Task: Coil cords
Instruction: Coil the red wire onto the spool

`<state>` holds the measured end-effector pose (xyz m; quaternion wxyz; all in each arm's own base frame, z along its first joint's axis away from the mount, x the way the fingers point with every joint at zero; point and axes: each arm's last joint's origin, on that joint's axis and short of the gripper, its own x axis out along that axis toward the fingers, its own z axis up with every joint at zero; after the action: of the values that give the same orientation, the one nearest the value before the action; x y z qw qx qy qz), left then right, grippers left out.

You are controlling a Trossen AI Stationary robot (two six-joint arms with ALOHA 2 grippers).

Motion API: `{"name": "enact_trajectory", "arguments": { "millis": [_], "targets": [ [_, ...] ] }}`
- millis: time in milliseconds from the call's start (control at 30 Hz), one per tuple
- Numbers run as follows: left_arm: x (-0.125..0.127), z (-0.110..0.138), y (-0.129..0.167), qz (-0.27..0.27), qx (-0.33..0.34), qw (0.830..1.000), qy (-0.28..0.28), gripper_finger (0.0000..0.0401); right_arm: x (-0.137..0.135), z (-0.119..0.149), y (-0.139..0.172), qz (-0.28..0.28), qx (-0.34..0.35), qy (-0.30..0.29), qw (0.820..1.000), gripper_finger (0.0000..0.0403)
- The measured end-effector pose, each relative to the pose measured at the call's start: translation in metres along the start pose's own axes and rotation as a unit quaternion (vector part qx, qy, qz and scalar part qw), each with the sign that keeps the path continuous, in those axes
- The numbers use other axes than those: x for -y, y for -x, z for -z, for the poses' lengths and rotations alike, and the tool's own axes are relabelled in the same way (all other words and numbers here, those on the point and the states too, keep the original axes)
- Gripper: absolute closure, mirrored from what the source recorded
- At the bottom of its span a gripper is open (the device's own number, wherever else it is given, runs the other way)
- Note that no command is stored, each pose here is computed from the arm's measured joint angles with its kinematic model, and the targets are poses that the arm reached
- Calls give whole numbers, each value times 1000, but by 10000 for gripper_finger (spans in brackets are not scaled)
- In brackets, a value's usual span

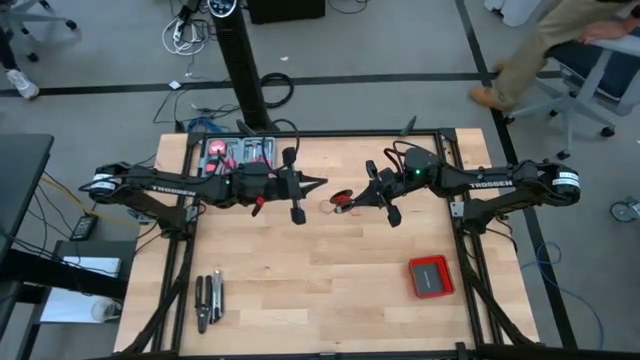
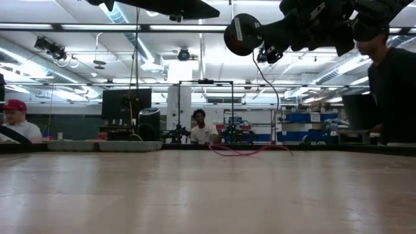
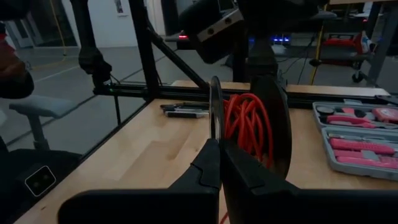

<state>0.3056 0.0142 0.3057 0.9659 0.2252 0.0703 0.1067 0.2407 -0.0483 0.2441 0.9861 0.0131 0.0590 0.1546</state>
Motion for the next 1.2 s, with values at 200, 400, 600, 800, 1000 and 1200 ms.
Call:
{"name": "enact_trajectory", "arguments": {
  "millis": [200,400,600,800,1000,1200],
  "targets": [
    [11,15,-11,30,-17,999,37,401,-1,-1,0,-19,7,-1,1000,402],
    [20,25,-24,39,-15,997,64,401,-5,-13,1,-75,57,19,995,402],
    [23,21,-33,56,50,993,94,401,-6,-23,3,-87,101,48,990,402],
    [31,31,-41,84,43,988,122,401,-6,-24,3,-91,105,51,989,402],
    [37,36,-46,126,46,980,146,401,-7,-25,4,-91,113,58,988,402],
    [43,45,-52,142,33,971,190,399,-6,-26,4,-86,115,60,988,401]
  ]
}}
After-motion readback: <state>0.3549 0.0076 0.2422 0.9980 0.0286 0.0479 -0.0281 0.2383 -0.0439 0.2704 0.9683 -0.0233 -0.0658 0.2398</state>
